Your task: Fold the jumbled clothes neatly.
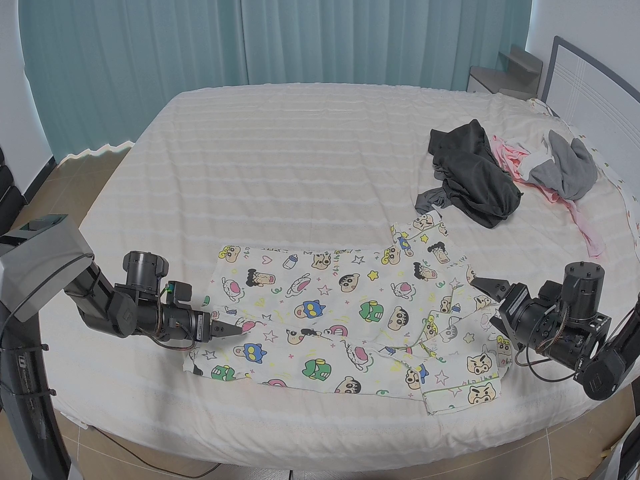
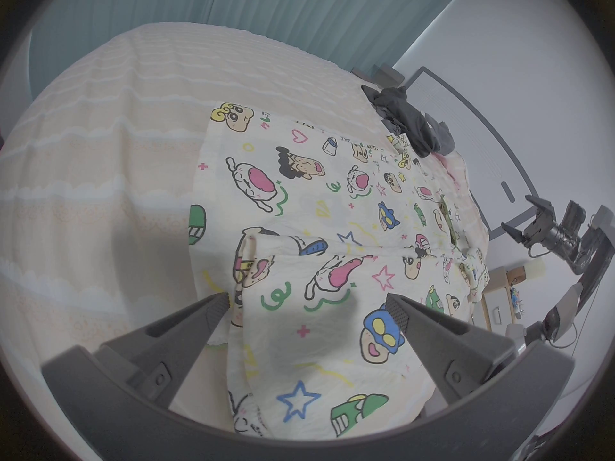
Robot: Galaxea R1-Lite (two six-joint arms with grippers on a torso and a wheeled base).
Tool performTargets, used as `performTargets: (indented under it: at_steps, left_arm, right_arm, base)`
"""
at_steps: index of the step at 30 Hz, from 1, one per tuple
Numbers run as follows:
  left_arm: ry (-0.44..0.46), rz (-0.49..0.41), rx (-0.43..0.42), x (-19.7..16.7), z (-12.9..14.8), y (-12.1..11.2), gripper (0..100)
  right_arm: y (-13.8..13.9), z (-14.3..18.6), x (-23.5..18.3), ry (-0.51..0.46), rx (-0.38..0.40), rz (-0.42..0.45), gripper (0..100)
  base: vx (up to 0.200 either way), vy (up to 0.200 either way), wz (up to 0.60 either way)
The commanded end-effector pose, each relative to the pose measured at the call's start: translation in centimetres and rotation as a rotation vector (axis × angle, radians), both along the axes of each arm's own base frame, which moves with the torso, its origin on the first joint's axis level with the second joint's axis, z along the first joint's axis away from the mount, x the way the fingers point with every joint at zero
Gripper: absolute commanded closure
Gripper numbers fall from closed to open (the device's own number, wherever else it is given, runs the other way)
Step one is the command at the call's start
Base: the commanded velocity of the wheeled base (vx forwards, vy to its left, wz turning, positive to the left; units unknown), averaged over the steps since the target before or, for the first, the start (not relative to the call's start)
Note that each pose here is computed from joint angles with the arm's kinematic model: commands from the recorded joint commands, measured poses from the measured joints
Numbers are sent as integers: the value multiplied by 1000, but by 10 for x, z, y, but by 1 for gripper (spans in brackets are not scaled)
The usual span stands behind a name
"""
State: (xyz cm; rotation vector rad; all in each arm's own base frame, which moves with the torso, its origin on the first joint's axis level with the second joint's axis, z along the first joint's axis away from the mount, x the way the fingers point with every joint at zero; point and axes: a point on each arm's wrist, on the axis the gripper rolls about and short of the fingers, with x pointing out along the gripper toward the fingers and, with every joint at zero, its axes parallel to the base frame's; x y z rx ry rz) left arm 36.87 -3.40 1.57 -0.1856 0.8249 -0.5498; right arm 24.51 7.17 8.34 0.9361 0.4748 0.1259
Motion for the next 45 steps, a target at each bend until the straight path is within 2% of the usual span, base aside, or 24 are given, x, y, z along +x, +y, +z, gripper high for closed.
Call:
performTargets:
  at_steps: [1, 13, 14, 25, 31, 45]
  left_arm:
    - [4, -5, 14, 3, -9, 0, 0]
    - [-24, 1, 10, 7, -15, -1, 0]
    - [-24, 1, 10, 7, -15, -1, 100]
    - [-7, 9, 4, 3, -15, 4, 100]
    - [-17, 17, 4, -1, -3, 5, 100]
    - [119, 33, 19, -19, 29, 12, 100]
  right_arm:
    - [0, -1, 0, 4, 0, 0, 0]
    - [2, -5, 1, 19, -2, 12, 0]
    - [2, -5, 1, 19, -2, 12, 0]
    - [2, -8, 2, 31, -5, 13, 0]
    - [2, -10, 2, 37, -7, 12, 0]
    - [2, -10, 2, 38, -7, 12, 0]
  base:
    - [0, 0, 0]
    - [0, 0, 0]
    - [0, 0, 0]
    - [0, 0, 0]
    - [0, 0, 0]
    - [0, 0, 0]
